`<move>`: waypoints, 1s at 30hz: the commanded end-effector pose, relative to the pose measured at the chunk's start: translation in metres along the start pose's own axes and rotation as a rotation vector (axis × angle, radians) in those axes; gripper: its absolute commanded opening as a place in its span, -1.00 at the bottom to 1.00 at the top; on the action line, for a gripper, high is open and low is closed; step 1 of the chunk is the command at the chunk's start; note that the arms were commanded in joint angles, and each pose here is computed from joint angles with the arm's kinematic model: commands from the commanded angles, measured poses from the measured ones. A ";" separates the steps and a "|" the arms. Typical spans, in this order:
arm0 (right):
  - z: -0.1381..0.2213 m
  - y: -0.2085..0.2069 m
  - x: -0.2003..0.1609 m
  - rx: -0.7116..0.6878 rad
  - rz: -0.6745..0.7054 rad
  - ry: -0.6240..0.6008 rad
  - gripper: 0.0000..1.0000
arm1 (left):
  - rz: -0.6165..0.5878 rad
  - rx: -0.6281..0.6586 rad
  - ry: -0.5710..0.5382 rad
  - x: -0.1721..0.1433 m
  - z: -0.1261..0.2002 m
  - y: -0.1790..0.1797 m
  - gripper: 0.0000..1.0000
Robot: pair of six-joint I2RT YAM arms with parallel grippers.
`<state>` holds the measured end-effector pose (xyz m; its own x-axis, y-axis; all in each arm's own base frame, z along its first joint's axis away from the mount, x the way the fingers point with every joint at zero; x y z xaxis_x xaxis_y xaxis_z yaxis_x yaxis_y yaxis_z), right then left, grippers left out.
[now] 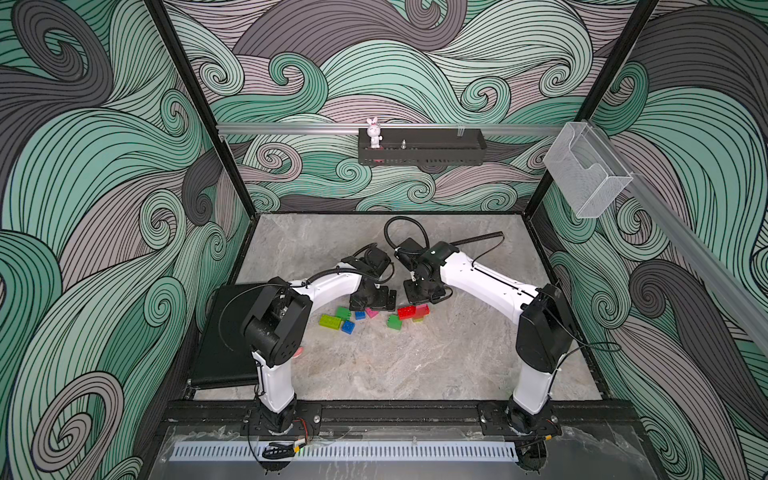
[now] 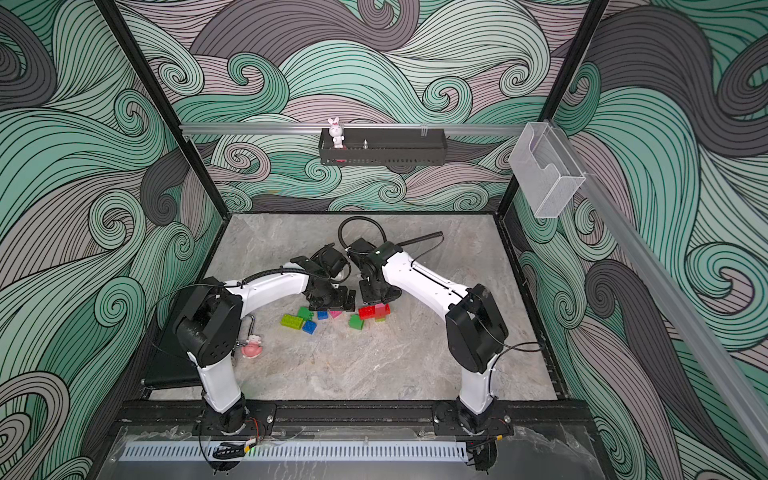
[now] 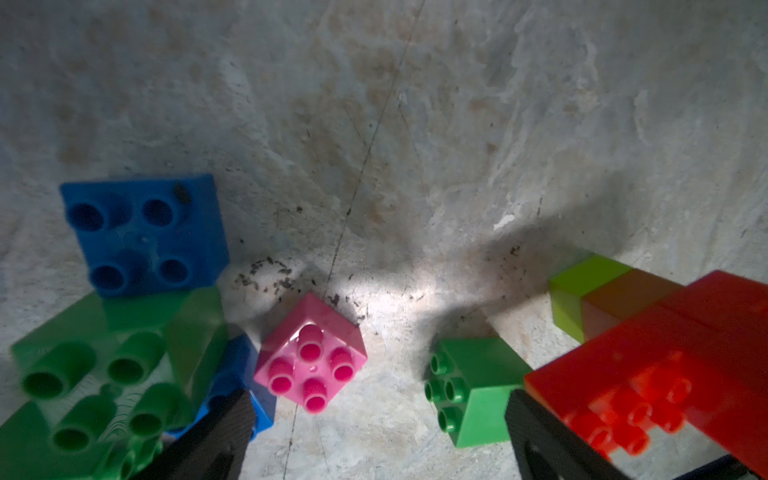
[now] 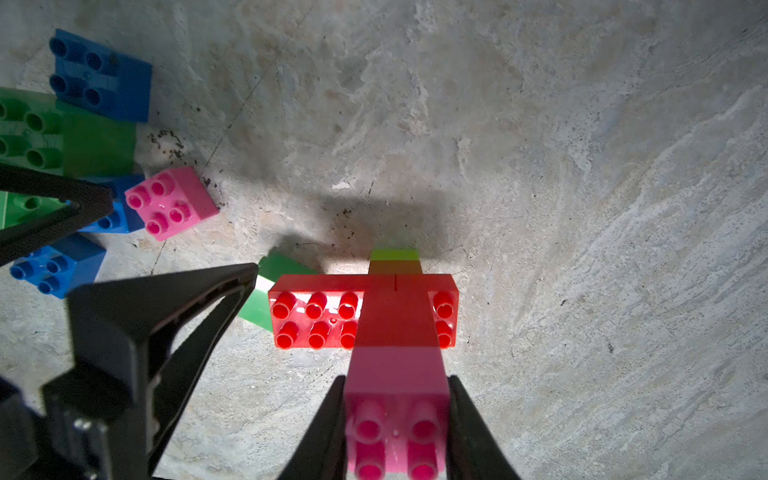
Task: Assemble the number 4 with lego
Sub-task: Assemble the lego brick with the lego brick.
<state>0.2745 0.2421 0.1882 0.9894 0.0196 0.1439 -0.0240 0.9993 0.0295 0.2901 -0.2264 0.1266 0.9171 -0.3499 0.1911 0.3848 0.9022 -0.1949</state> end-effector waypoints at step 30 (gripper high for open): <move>-0.018 -0.004 -0.001 -0.062 -0.124 0.034 -0.14 | 0.004 0.109 -0.129 -0.024 0.048 0.029 0.97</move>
<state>0.2778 0.2408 0.1858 0.9802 -0.1112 0.1641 0.1057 0.9935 0.0422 0.2763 -0.1872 0.1527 0.8970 -0.3258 0.2987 0.3716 0.9218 -0.1107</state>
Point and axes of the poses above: each gripper's point midway between its finger pads, its own z axis back along the fingers, its own y axis along the line the jaws close on, x = y × z, the point moved 8 cm from there along z, back along the fingers, and after that the axes turned 15 degrees about -z, right-handed, at the moved point
